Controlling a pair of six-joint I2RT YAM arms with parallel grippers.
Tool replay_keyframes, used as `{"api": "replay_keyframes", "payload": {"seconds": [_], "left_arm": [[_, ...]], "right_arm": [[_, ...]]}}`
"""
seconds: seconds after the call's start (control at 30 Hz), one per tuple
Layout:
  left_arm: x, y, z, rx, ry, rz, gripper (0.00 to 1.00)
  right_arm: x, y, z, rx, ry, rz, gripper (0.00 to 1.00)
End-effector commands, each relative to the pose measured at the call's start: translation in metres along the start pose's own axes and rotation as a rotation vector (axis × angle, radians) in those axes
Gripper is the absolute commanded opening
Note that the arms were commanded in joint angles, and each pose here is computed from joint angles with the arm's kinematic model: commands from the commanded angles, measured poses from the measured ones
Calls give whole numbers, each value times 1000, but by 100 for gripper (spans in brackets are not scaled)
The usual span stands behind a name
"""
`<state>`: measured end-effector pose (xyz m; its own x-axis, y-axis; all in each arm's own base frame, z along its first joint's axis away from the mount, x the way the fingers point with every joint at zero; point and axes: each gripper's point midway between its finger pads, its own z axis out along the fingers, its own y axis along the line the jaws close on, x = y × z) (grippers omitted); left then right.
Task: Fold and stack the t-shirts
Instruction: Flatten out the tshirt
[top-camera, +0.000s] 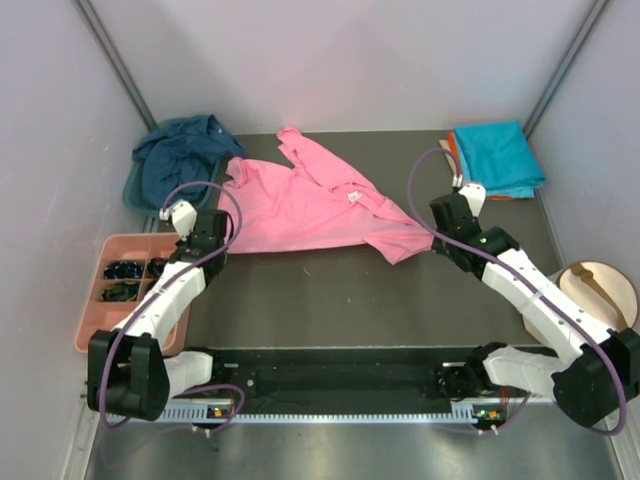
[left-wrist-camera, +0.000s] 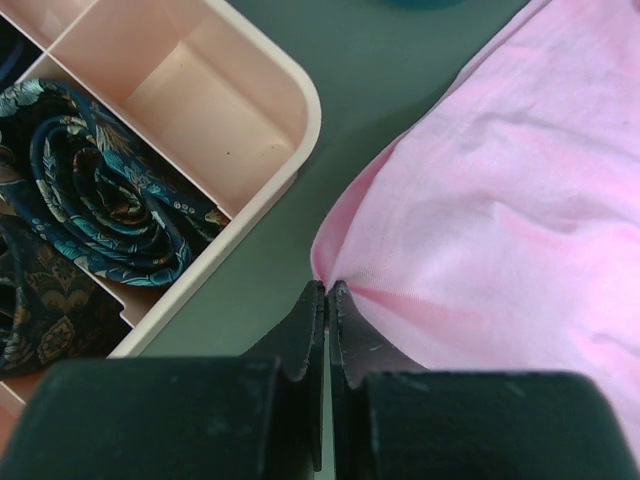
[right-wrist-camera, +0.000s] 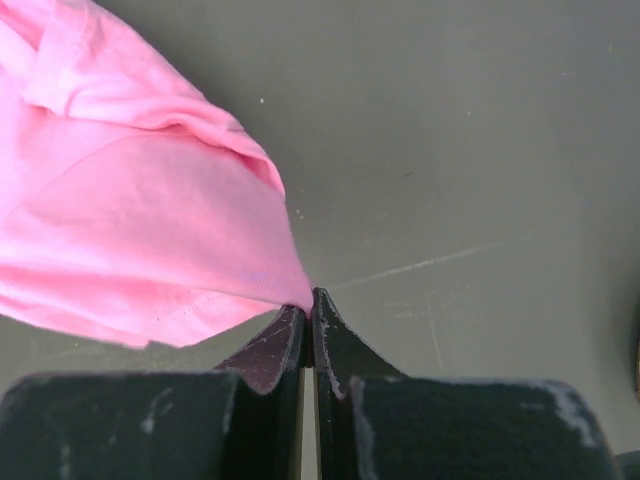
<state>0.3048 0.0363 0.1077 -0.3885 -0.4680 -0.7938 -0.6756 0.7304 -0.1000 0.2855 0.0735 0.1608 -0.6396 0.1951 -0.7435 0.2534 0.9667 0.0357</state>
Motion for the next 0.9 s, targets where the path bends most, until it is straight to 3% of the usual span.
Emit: {"api": "replay_keyframes", "payload": {"seconds": [0.0, 0.17, 0.37, 0.5, 0.67, 0.87], "left_arm": [[-42, -9, -16, 28, -93, -60, 0], [-71, -31, -30, 116, -123, -60, 0], [-117, -88, -78, 429, -156, -2, 0], [-147, -116, -126, 636, -196, 15, 0], [-201, -115, -188, 756, -330, 4, 0], [-255, -78, -253, 763, -517, -47, 0]], "right_arm": [[-31, 0, -12, -13, -82, 23, 0], [-88, 19, -46, -150, -254, 73, 0], [-173, 36, -130, -373, -545, 51, 0], [-205, 33, -187, -475, -691, 23, 0], [-236, 10, -261, -537, -870, 35, 0], [-248, -12, -314, -575, -981, 51, 0]]}}
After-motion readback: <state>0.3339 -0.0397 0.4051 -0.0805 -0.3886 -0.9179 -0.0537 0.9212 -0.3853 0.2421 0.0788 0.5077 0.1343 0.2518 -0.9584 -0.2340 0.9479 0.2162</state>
